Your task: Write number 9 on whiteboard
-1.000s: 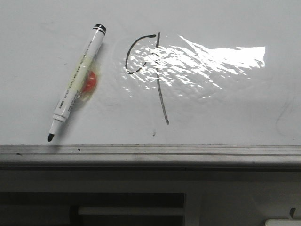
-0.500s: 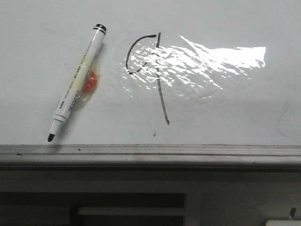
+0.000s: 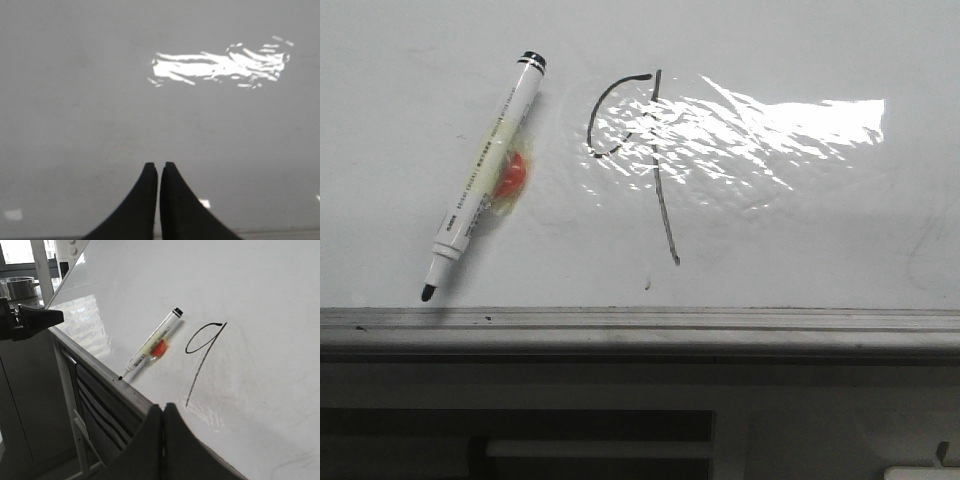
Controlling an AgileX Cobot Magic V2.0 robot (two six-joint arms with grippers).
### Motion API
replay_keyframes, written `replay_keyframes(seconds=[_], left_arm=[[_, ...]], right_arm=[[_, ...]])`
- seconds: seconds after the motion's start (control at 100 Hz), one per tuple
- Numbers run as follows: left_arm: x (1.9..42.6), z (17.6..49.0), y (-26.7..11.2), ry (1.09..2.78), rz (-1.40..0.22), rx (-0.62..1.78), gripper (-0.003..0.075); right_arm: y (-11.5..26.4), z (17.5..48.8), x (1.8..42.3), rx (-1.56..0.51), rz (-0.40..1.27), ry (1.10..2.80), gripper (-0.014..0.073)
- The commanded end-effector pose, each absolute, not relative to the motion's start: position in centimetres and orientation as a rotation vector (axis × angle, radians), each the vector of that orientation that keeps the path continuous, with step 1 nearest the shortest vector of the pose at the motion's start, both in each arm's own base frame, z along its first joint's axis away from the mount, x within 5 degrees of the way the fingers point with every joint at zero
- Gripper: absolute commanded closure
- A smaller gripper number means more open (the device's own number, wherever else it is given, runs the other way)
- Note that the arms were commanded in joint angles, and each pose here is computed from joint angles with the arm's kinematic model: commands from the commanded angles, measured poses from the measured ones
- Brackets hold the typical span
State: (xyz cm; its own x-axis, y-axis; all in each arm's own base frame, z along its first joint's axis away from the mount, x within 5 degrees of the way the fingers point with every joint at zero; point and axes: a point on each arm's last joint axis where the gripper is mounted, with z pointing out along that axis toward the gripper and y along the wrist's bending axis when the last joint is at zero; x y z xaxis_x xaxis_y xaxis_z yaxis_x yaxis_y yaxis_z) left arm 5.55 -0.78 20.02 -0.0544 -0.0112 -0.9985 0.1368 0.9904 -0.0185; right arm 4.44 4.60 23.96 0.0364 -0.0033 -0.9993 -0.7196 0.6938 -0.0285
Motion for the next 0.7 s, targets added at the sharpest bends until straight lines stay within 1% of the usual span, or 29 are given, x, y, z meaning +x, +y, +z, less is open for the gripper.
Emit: replay_keyframes(seconds=[0.0, 0.16, 0.69], left_arm=[[5.4, 19.6, -0.6, 1.612, -0.099, 0.086, 0.0741], [5.3, 18.2, -0.5, 1.762, -0.086, 0.073, 0.0741], [5.3, 18.2, -0.6, 1.763, -0.090, 0.070, 0.0741]], right_arm=[[4.6, 25.5, 4.4, -0.618, 0.616, 1.344, 0.0657], [4.6, 25.5, 4.4, -0.618, 0.616, 1.344, 0.0657], [4.6, 25.5, 4.4, -0.618, 0.616, 1.344, 0.0657]])
